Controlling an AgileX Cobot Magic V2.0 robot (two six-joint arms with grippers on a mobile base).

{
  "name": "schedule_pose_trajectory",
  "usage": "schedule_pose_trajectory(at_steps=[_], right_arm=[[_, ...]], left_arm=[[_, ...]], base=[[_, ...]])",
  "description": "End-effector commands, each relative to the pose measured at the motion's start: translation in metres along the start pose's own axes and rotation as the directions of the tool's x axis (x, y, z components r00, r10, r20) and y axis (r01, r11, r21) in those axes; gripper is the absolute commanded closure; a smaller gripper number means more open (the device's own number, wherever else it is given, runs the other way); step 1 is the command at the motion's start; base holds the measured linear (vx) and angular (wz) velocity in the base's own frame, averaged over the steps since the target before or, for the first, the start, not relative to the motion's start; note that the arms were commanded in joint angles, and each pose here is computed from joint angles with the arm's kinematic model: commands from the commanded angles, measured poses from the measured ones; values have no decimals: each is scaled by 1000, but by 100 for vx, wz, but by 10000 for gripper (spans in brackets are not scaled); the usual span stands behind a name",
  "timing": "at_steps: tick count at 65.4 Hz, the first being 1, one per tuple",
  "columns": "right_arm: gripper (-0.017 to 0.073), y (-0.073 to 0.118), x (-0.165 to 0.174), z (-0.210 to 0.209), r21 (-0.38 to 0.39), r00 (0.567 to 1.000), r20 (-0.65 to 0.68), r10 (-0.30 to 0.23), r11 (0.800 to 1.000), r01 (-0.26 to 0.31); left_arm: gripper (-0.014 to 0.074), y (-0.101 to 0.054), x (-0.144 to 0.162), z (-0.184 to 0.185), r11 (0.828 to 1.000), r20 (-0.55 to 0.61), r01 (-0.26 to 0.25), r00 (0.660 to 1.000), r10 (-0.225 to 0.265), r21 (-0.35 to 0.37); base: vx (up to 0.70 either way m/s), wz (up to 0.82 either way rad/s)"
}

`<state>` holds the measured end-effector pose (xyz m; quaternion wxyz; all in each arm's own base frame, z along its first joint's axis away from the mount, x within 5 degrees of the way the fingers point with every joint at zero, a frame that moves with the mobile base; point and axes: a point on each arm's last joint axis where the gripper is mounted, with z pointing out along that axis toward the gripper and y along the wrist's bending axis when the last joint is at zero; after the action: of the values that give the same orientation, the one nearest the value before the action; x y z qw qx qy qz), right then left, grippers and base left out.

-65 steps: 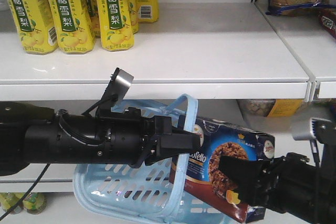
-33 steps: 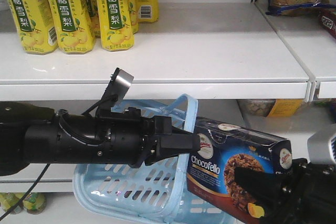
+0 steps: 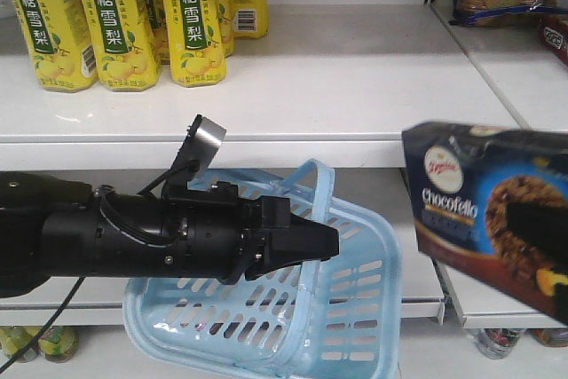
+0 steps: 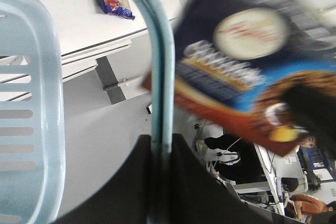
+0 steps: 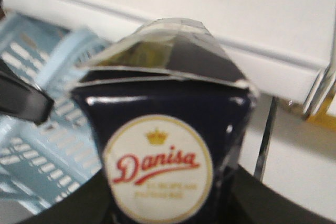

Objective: Left arm holds basket, right arm returns cookies
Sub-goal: 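Lift the box out of the basket and raise it to the upper shelf, then lower the box upright onto the upper shelf with the right gripper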

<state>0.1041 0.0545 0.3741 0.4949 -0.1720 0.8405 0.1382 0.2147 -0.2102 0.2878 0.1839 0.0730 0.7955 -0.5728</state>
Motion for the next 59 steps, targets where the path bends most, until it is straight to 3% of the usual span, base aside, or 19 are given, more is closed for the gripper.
schedule_pose_trajectory(at_steps=[1,9,18,32,37,48,59], right_arm=[[434,1,-32,-36,-14,968,252,9,1000,-6],[434,2,-47,-55,-27,931,364,16,1000,-6],[434,3,-60,-48,-31,901,434,18,1000,-5],[434,3,-81,1,13,904,429,-6,1000,0],[433,1,-89,16,29,909,417,10,999,-24],[431,-22,-104,40,121,913,405,51,987,-109],[430,-55,-108,62,231,914,400,67,958,-172]], left_arm=[[596,-28,-11,-10,994,76,-6,997,-3,112],[596,-28,-11,-10,994,76,-6,997,-3,112],[596,-28,-11,-10,994,76,-6,997,-3,112],[596,-28,-11,-10,994,76,-6,997,-3,112],[596,-28,-11,-10,994,76,-6,997,-3,112],[596,-28,-11,-10,994,76,-6,997,-3,112],[596,-28,-11,-10,994,76,-6,997,-3,112]], base=[[0,0],[0,0],[0,0],[0,0],[0,0],[0,0],[0,0]])
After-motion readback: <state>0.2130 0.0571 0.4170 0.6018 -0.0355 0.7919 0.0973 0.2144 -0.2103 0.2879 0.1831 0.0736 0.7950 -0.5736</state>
